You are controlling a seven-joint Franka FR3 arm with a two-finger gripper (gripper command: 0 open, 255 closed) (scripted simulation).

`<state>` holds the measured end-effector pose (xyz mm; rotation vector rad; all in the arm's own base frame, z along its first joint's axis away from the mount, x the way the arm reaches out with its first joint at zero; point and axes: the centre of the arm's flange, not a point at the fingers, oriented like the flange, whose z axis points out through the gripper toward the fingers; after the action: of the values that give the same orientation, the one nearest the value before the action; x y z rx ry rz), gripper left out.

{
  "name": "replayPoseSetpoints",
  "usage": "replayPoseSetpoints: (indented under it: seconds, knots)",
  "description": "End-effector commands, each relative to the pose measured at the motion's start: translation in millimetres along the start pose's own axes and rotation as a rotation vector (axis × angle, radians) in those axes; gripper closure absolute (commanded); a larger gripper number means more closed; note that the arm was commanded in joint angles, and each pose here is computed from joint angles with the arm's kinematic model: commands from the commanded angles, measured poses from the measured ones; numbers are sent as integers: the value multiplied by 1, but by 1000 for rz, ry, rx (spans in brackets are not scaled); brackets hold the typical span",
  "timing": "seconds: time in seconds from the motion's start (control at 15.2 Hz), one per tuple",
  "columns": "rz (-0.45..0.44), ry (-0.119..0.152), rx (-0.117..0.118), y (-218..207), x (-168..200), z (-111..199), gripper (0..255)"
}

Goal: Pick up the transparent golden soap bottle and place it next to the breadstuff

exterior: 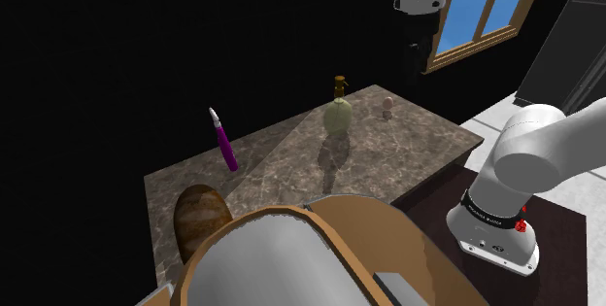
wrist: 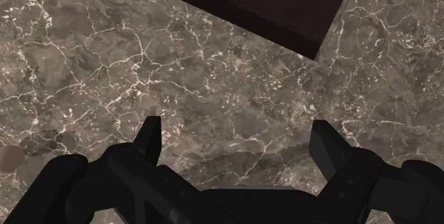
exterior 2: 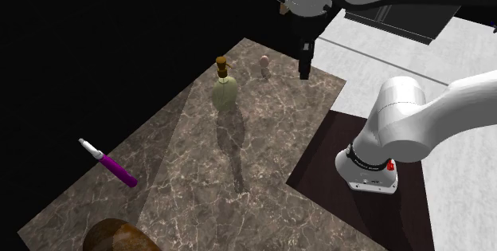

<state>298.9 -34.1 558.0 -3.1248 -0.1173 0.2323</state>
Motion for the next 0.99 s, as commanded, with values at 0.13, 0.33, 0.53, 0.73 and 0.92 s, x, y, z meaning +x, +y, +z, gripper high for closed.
replayPoseSetpoints:
  seconds: [0.13,0.33,0.53,0.73,0.92]
  knots:
    - [3,19,-1,7,22,7,0]
    - [7,47,-3,17,54,16,0]
    - [11,75,-5,28,87,25,0]
    - [15,103,-7,39,120,33,0]
    - [19,131,-9,49,153,39,0]
